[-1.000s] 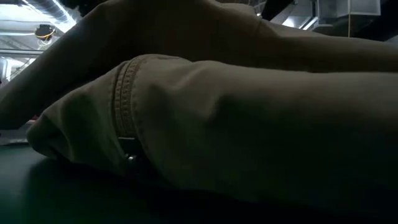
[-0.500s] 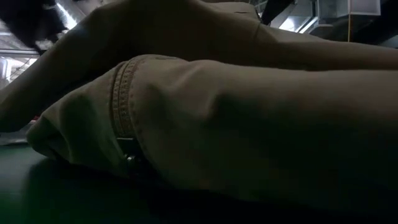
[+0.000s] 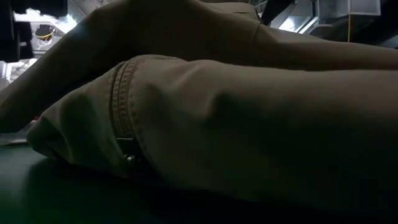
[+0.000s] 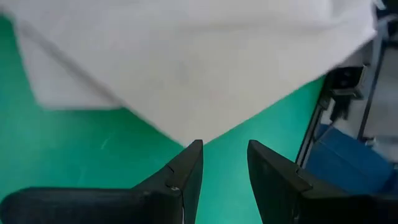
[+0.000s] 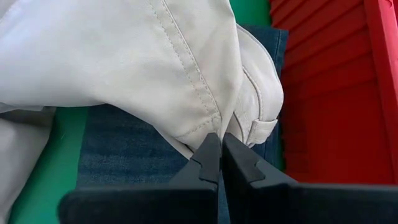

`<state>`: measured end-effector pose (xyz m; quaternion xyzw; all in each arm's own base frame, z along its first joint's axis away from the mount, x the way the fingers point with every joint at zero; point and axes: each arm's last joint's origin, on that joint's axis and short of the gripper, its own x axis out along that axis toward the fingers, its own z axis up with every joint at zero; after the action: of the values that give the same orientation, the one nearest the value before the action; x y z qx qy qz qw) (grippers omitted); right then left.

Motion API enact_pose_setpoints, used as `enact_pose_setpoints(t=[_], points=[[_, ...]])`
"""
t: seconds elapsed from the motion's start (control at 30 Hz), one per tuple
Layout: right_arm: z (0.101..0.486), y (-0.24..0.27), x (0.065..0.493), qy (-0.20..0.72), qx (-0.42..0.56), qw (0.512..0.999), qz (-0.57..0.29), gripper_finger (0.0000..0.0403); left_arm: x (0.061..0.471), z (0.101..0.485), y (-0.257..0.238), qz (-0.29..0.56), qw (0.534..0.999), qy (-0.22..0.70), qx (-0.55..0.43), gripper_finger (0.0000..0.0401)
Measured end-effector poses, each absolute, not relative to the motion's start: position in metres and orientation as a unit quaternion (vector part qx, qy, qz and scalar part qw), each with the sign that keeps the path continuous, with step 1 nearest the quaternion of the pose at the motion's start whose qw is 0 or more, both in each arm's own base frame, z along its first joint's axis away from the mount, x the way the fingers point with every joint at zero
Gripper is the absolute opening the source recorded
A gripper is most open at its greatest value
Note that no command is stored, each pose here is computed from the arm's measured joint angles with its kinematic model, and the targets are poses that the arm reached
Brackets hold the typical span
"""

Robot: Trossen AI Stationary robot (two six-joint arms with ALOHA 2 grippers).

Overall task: Fold Laundry from Bin
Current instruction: Fold the gray shorts

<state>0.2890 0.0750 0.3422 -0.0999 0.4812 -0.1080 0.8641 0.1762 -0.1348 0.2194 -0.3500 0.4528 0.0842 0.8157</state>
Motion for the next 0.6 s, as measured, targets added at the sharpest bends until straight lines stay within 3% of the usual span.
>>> enact_pose_setpoints(t=[0.17, 0.6], points=[[0.342, 0.075, 0.289, 0.481, -0.1, 0.864, -0.108, 0.0003, 0.168, 0.2, -0.134, 0.118, 0.792, 0.453, -0.393, 0.012], [0.342, 0.075, 0.289, 0.483, -0.112, 0.863, -0.101, 0.0003, 0.159, 0.157, -0.126, 0.124, 0.78, 0.411, -0.456, 0.012]])
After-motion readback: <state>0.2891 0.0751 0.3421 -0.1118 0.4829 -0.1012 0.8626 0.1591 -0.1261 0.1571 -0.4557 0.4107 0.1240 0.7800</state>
